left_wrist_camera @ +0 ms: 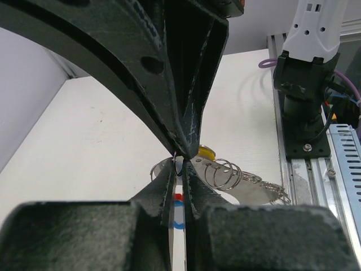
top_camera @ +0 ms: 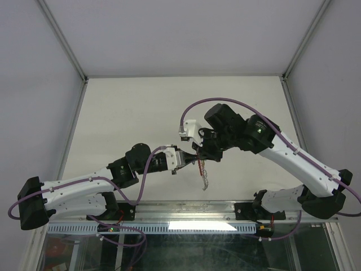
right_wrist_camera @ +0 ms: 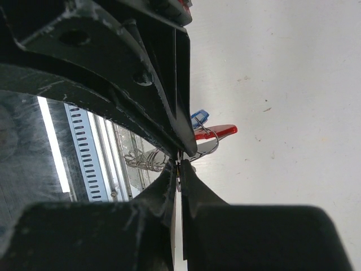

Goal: Put the keys on the keyring

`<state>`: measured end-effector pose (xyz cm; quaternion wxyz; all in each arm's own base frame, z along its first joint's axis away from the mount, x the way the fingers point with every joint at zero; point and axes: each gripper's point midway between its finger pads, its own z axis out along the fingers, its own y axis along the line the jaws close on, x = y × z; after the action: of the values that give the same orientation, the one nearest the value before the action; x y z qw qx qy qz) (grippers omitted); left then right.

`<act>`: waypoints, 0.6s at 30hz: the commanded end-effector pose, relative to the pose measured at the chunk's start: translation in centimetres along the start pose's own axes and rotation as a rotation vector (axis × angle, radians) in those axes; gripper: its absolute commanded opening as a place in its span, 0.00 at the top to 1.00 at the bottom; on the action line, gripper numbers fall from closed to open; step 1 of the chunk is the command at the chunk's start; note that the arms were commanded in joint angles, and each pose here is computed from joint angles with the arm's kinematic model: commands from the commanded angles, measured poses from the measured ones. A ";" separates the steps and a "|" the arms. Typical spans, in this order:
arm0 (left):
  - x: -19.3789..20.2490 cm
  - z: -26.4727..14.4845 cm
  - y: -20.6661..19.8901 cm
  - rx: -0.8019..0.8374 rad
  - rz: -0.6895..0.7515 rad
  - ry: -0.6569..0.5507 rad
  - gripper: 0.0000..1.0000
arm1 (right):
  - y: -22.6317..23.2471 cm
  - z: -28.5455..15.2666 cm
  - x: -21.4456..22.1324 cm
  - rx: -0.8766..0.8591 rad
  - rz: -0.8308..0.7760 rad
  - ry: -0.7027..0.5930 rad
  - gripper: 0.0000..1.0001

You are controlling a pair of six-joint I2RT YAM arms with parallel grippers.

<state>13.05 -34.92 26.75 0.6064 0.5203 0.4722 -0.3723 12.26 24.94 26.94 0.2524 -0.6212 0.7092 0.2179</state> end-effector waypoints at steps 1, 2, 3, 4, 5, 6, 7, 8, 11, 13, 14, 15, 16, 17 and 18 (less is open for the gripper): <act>-3.8 0.3 0.1 0.018 0.020 -0.101 1.00 | -0.6 0.0 -2.3 0.015 -0.017 -0.091 1.00; -3.8 0.3 0.1 0.017 0.019 -0.099 1.00 | -0.6 0.0 -2.3 0.016 -0.018 -0.093 1.00; -3.8 0.3 0.2 0.010 0.015 -0.100 1.00 | -0.6 0.0 -2.3 0.017 -0.019 -0.094 1.00; -3.8 0.2 0.3 0.002 0.009 -0.098 1.00 | -0.6 0.0 -2.4 0.018 -0.020 -0.096 1.00; -3.7 0.2 0.5 -0.009 0.003 -0.095 1.00 | -0.6 -0.1 -2.4 0.020 -0.022 -0.098 1.00; -3.7 0.1 0.7 -0.022 -0.002 -0.094 1.00 | -0.6 -0.1 -2.4 0.021 -0.025 -0.102 1.00; -3.5 0.1 0.8 -0.035 -0.009 -0.093 1.00 | -0.7 -0.1 -2.5 0.025 -0.027 -0.108 1.00; -3.5 0.0 1.0 -0.048 -0.017 -0.097 1.00 | -0.7 -0.2 -2.6 0.030 -0.030 -0.116 1.00; -3.1 -0.5 1.3 -0.092 -0.055 -0.125 1.00 | -1.0 -0.4 -3.0 0.056 -0.040 -0.154 0.94; -2.8 -0.7 1.4 -0.115 -0.079 -0.151 1.00 | -1.0 -0.7 -3.4 0.063 -0.047 -0.186 0.89; -2.6 -0.8 1.3 -0.120 -0.091 -0.158 1.00 | -1.0 -0.8 -3.6 0.070 -0.051 -0.206 0.85; -2.4 -0.8 1.2 -0.122 -0.108 -0.166 1.00 | -1.1 -0.9 -3.8 0.077 -0.054 -0.221 0.81; -2.2 -0.8 1.2 -0.126 -0.122 -0.174 1.00 | -1.2 -1.0 -4.0 0.087 -0.056 -0.236 0.78; -2.0 -0.9 1.1 -0.130 -0.137 -0.183 1.00 | -1.3 -1.1 -4.2 0.094 -0.058 -0.253 0.76; -1.9 -0.9 1.1 -0.136 -0.151 -0.193 1.00 | -1.4 -1.1 -4.3 0.100 -0.060 -0.266 0.75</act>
<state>13.62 -34.14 25.97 0.6199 0.4607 0.4995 -0.3923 12.91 25.88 26.89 0.2924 -0.6171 0.6940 0.2280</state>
